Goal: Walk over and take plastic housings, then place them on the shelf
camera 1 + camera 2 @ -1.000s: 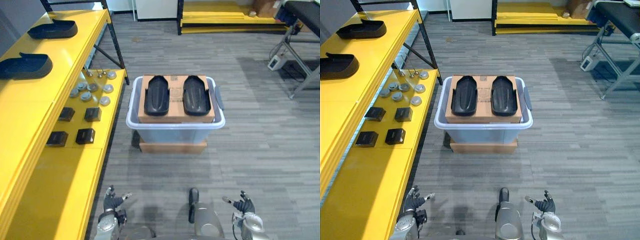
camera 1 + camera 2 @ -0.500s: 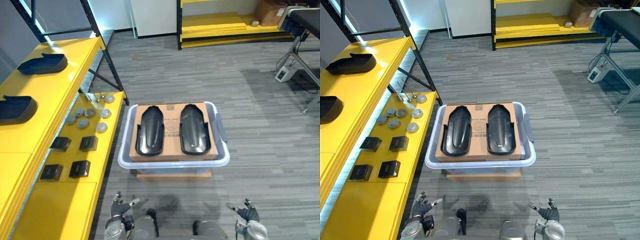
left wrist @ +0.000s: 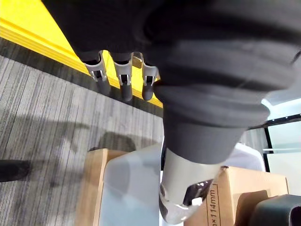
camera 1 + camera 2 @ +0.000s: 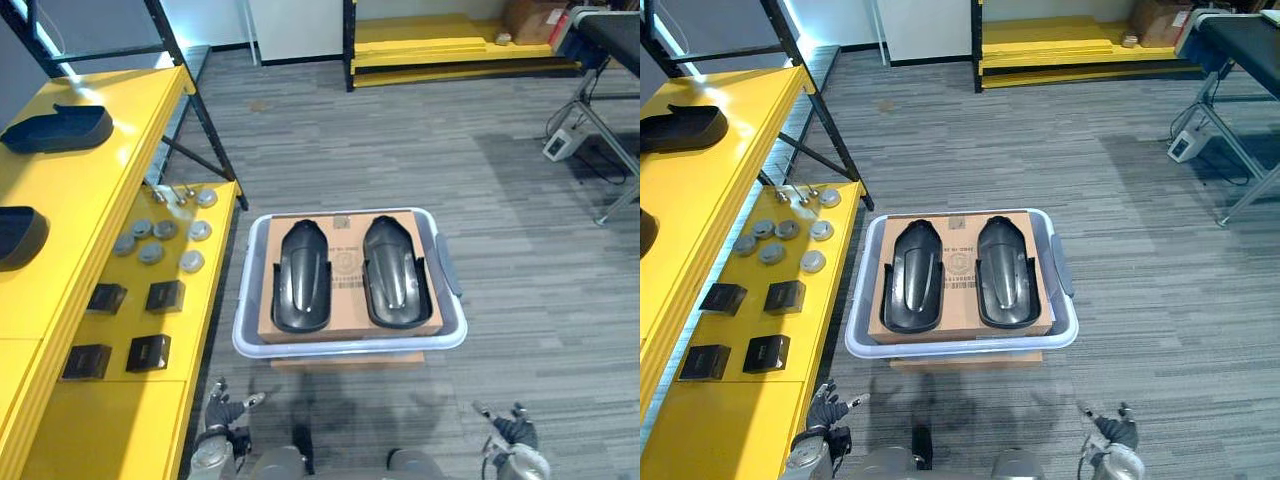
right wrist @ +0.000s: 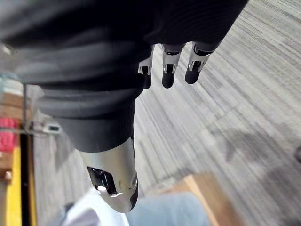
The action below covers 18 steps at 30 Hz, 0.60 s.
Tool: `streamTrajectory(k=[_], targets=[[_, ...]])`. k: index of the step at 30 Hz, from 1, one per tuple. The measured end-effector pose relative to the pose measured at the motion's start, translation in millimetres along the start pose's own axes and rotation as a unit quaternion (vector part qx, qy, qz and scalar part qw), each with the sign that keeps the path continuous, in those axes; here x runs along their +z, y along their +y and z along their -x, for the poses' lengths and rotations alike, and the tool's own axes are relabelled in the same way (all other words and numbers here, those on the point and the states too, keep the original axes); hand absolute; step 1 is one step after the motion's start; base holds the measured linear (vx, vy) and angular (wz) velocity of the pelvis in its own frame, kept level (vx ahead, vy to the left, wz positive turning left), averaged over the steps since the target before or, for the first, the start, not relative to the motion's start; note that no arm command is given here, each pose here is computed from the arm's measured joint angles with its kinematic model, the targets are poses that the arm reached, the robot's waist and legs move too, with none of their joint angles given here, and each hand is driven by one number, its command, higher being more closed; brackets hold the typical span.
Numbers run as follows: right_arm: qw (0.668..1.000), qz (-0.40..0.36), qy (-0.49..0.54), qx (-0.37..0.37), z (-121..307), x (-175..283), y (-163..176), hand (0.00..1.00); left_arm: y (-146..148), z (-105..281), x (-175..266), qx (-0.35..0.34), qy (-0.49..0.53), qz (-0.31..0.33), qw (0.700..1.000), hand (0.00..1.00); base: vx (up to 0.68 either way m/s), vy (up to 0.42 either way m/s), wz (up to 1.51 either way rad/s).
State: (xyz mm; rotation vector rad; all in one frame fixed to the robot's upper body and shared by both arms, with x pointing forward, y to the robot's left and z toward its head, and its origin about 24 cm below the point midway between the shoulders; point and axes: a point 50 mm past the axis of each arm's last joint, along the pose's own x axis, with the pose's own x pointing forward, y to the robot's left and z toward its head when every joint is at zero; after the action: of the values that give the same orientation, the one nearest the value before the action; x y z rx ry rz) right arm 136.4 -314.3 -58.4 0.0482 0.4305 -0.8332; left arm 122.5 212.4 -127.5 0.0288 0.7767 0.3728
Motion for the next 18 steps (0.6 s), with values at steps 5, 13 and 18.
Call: streamTrajectory(k=[5, 13, 18], targets=[[0.993, -0.003, -0.117, 0.007, -5, 55, 14, 0.0, 0, 4, -8, -0.004, 0.009, -0.01, 1.0, 0.0, 0.07, 0.014, 0.03], [0.969, 0.085, -0.212, 0.089, -4, 97, 75, 0.0, -3, 8, -12, -0.016, 0.011, -0.023, 1.0, 0.0, 0.0, 0.006, 0.12], [0.964, 0.115, -0.217, 0.102, -14, 108, 100, 0.0, -9, 8, -12, -0.028, 0.01, -0.03, 0.999, 0.0, -0.08, -0.005, 0.27]])
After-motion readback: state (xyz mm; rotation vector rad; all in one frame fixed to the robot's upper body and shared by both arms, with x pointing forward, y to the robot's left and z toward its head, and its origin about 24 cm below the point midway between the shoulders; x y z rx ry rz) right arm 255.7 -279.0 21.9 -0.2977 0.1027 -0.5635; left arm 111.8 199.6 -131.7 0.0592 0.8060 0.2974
